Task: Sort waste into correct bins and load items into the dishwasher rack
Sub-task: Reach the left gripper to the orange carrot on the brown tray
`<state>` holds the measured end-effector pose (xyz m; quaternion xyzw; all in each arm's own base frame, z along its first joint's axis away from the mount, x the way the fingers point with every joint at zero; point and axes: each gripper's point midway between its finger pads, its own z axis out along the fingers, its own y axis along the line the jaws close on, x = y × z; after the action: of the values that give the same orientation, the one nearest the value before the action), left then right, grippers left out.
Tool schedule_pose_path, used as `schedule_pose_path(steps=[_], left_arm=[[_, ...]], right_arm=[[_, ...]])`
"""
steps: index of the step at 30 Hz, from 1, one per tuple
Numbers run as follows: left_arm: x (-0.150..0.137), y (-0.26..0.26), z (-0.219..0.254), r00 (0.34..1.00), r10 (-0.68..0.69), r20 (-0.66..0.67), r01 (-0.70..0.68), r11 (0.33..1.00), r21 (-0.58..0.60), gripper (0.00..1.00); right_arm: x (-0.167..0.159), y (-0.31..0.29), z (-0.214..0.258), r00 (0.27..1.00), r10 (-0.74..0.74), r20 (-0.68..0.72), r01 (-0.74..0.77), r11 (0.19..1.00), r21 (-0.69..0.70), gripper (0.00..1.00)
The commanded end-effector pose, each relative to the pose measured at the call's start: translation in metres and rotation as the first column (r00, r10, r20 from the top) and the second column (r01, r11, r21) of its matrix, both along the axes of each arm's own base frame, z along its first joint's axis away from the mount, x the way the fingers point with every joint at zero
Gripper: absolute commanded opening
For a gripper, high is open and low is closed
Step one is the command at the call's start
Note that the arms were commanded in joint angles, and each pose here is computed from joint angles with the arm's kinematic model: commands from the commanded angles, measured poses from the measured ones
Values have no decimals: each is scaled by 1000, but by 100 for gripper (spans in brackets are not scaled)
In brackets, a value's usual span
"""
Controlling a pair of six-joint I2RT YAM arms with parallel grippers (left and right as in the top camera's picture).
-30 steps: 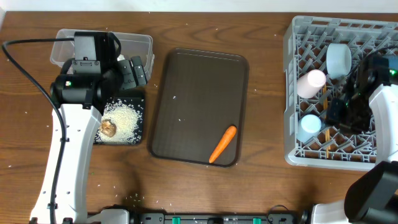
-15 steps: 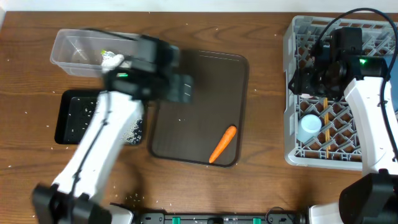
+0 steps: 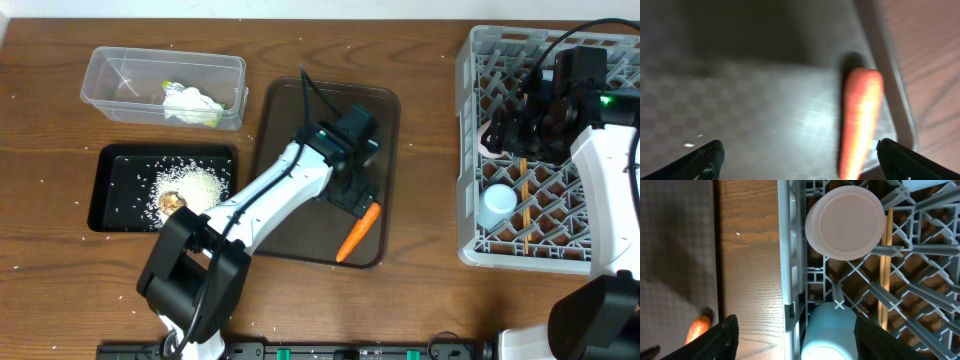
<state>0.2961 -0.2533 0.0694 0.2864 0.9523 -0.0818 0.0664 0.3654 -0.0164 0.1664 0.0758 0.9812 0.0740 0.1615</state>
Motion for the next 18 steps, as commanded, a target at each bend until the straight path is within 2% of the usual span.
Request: schedule_pose_path(steps=[1,5,11,18], left_arm=[[-18,-21,4,994,-102,-27,100,993,-55,98],[-30,-27,-1,990,-136,-37,135,990,-40,98],[-33,-23,-20,988,-132,-74,132,991,1,98],[-40,-26,-31,981,-140,-132,140,990,-14,97]], right_arm=[[1,-2,14,999,-9,37,9,1000,-1,68],[0,-1,13,999,-9,31,9,1000,0,68],[-1,-1,13,1000,-9,25,9,1000,1,68],[-1,-1,13,1000,-9,25,9,1000,1,68]])
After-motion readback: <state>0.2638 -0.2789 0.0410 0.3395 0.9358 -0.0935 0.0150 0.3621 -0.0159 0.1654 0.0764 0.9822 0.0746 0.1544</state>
